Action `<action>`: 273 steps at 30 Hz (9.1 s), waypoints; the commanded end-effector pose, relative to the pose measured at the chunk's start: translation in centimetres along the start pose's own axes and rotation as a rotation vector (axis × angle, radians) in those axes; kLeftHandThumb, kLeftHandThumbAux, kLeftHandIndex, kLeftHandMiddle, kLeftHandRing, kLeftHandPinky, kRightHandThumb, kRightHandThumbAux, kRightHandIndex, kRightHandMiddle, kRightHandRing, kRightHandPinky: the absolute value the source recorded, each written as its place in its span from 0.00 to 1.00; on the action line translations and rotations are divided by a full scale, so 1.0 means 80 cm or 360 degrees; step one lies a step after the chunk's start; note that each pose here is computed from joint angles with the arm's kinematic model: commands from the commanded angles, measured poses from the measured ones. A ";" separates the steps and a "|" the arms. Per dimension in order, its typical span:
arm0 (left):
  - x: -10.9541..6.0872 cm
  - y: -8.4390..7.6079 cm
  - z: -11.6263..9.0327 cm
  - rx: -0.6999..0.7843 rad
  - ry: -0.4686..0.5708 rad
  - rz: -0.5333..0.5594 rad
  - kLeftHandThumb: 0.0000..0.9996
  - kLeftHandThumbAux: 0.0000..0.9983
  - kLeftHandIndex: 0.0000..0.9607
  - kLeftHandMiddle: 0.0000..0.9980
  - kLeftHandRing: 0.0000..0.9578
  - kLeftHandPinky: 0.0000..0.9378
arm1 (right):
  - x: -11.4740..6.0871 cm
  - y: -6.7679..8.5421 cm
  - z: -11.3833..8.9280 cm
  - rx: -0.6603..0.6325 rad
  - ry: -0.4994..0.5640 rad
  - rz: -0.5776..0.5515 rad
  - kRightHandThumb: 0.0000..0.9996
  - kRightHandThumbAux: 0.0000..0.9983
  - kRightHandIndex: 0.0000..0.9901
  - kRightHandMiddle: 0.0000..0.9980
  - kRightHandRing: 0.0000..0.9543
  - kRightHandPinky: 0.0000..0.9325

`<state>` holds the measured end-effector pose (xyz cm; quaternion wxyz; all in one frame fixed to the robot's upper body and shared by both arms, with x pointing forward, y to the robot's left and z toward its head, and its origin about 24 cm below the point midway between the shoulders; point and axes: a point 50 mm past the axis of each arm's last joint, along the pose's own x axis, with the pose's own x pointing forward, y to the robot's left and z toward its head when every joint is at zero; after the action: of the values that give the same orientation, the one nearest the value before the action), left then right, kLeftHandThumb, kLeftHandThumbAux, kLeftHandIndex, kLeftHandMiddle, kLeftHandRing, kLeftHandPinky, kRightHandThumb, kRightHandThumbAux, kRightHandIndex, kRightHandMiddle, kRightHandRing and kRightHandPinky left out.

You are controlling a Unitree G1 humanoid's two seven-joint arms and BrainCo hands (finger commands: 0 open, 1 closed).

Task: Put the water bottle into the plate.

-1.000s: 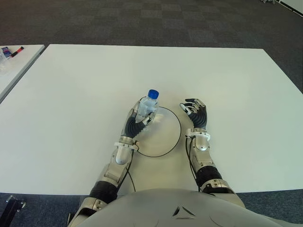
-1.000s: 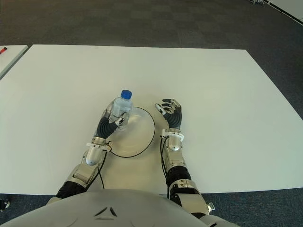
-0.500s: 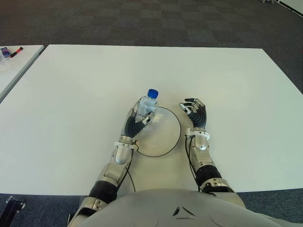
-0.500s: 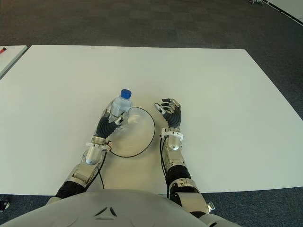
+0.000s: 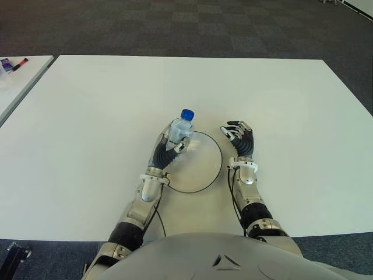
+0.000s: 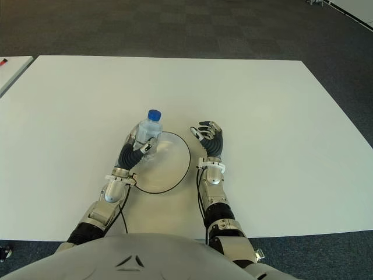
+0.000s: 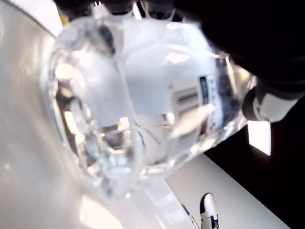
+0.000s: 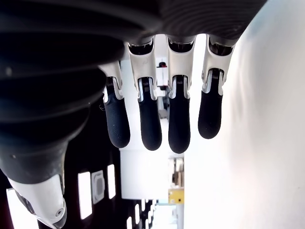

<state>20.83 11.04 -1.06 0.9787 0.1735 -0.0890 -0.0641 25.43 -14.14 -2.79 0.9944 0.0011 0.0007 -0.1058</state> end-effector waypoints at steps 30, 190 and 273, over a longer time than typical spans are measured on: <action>-0.001 0.005 -0.007 0.0048 0.0009 -0.0059 0.32 0.56 0.02 0.07 0.07 0.09 | -0.020 0.001 -0.025 0.0022 0.0177 -0.0019 0.70 0.72 0.42 0.42 0.47 0.48; 0.039 0.047 0.028 -0.0063 -0.0182 0.0358 0.00 0.73 0.15 0.18 0.16 0.17 | -0.018 0.002 -0.027 0.0030 0.0187 -0.0027 0.70 0.73 0.42 0.41 0.46 0.48; 0.066 0.078 -0.029 -0.0118 0.0074 0.0560 0.00 0.72 0.18 0.21 0.21 0.22 | -0.018 -0.014 -0.028 -0.0029 0.0169 -0.0016 0.70 0.73 0.42 0.41 0.45 0.47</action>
<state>27.38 16.68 0.05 0.9808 0.1264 -0.1019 0.1084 25.47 -14.47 -2.77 0.9950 -0.0007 -0.0059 -0.1001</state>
